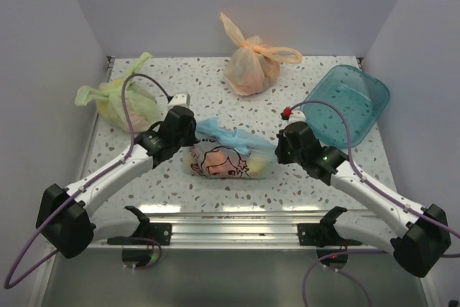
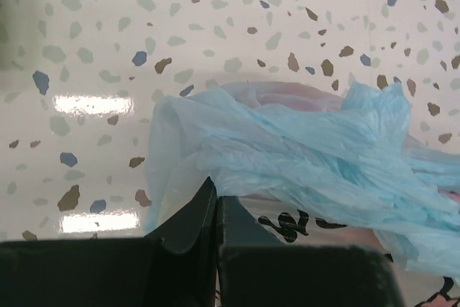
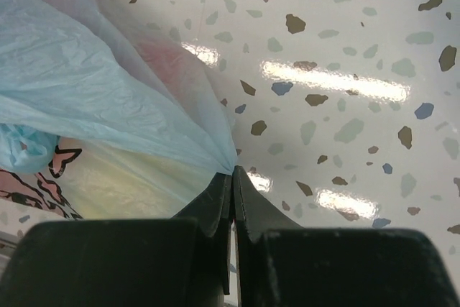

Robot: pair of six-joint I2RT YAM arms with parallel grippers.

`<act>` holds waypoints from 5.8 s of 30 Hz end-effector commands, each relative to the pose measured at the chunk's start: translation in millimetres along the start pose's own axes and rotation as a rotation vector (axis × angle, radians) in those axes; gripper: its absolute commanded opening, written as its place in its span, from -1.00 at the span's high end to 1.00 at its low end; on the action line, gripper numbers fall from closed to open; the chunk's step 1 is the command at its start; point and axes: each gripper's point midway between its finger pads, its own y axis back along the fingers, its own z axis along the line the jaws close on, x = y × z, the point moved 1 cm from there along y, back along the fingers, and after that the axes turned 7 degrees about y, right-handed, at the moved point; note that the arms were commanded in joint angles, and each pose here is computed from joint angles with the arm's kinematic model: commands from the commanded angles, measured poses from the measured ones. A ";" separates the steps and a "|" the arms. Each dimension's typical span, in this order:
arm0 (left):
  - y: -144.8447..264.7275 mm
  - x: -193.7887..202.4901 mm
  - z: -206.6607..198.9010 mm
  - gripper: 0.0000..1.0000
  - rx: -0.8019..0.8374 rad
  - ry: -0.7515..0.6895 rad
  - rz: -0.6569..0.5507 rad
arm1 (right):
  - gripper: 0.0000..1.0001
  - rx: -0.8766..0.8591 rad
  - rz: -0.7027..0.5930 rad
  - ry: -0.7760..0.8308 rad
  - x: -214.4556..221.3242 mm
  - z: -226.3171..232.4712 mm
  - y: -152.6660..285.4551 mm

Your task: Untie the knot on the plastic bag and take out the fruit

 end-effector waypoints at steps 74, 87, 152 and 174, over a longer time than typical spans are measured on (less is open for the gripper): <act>14.8 11.7 42.3 0.80 0.146 0.292 0.013 | 1.00 -0.289 -0.255 0.128 -101.9 37.1 4.9; 105.6 -74.7 -17.0 -1.00 0.337 0.027 -0.077 | 1.00 -0.427 -0.150 0.231 -42.8 44.6 19.4; 63.2 -84.8 15.8 1.00 0.279 0.098 -0.015 | 0.29 -0.020 -0.302 0.117 -210.4 16.5 -14.2; 79.3 -23.1 -8.4 1.00 0.384 0.318 0.005 | -0.98 -0.256 -0.313 -0.376 -158.5 140.0 27.2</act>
